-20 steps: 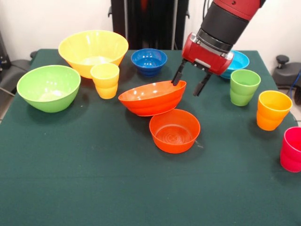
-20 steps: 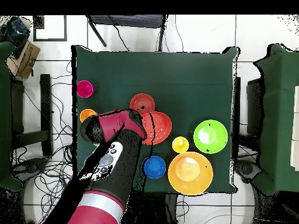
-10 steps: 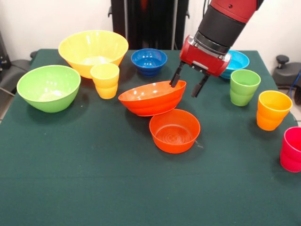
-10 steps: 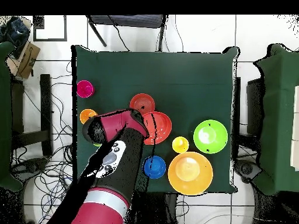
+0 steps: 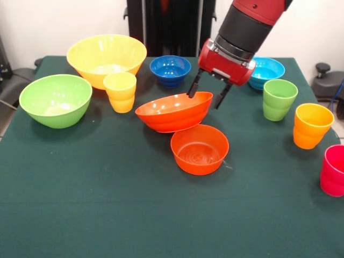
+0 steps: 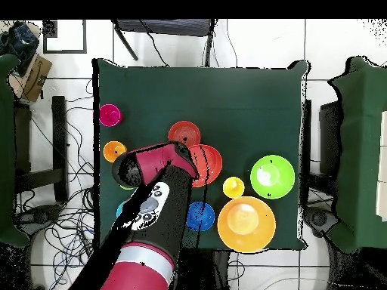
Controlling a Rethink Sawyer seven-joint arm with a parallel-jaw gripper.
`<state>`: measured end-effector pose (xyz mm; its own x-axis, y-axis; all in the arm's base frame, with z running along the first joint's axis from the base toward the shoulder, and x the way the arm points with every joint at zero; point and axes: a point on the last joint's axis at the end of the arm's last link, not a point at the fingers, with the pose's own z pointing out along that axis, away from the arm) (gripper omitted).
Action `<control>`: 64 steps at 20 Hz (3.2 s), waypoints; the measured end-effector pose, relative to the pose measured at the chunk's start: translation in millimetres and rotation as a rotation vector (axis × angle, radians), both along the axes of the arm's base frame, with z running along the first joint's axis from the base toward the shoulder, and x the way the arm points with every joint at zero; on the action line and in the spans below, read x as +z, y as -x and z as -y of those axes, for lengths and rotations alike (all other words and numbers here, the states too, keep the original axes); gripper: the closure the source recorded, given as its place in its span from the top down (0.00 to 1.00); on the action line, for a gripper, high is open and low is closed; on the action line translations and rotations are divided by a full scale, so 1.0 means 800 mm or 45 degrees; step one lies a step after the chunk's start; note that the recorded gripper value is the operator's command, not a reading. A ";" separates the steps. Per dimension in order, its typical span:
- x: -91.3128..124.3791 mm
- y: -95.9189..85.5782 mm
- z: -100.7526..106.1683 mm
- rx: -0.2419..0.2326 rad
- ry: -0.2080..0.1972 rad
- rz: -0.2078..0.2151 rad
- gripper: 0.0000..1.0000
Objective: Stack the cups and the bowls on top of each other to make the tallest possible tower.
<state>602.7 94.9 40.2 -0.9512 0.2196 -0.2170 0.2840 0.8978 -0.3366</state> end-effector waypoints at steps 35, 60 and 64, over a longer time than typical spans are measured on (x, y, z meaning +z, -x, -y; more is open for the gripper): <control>-0.017 -0.010 -0.004 0.068 -0.062 0.075 0.00; -0.007 -0.019 -0.076 0.173 -0.049 0.073 0.00; -0.001 -0.032 -0.076 0.170 -0.046 0.084 0.00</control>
